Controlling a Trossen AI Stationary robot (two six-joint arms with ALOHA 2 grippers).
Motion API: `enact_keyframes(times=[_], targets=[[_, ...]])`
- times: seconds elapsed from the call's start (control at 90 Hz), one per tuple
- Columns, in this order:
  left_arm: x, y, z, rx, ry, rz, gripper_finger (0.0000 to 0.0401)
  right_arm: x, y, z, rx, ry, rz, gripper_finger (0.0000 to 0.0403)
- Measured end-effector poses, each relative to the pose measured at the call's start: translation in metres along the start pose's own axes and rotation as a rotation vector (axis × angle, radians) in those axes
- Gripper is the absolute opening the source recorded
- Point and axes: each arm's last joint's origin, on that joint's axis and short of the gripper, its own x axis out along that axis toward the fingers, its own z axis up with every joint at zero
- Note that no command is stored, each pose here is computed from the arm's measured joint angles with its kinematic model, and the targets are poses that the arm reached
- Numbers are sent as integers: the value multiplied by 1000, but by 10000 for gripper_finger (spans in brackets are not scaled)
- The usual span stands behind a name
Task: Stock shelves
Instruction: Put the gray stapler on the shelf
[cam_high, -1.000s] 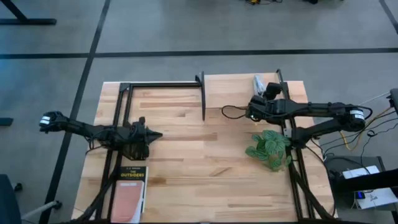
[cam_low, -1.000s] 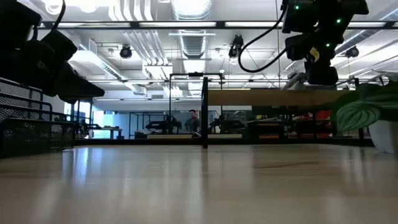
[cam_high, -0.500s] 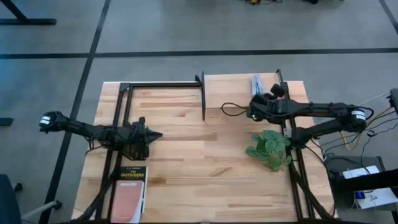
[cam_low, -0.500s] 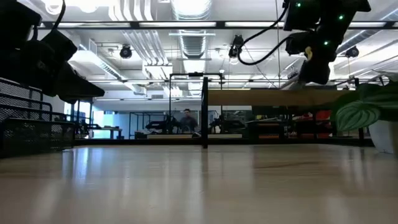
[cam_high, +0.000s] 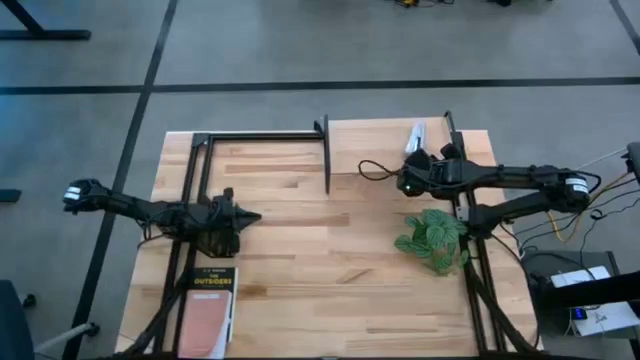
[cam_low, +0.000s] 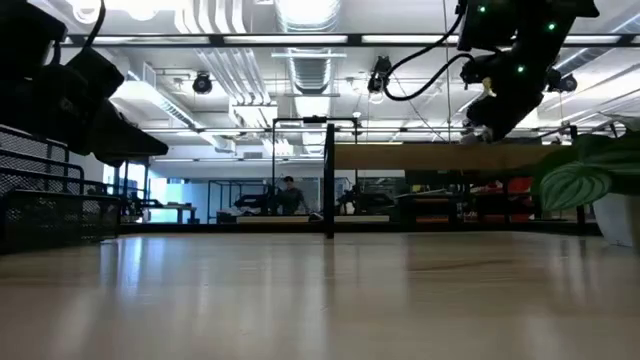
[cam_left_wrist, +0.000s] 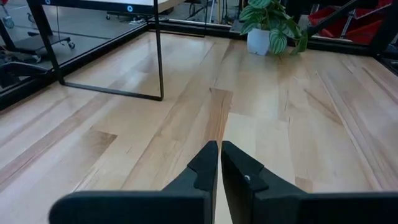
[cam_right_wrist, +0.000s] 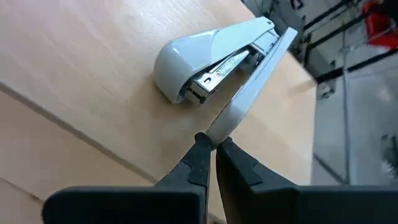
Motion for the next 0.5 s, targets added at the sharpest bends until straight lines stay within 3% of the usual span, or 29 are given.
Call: enact_keyframes(times=[0.256, 0.5], targets=[[0, 0, 0, 0, 0, 0, 4, -3, -1, -1, 172, 0, 21, 2], [0, 0, 0, 0, 0, 0, 4, -2, 0, -3, 252, 11, 28, 11]])
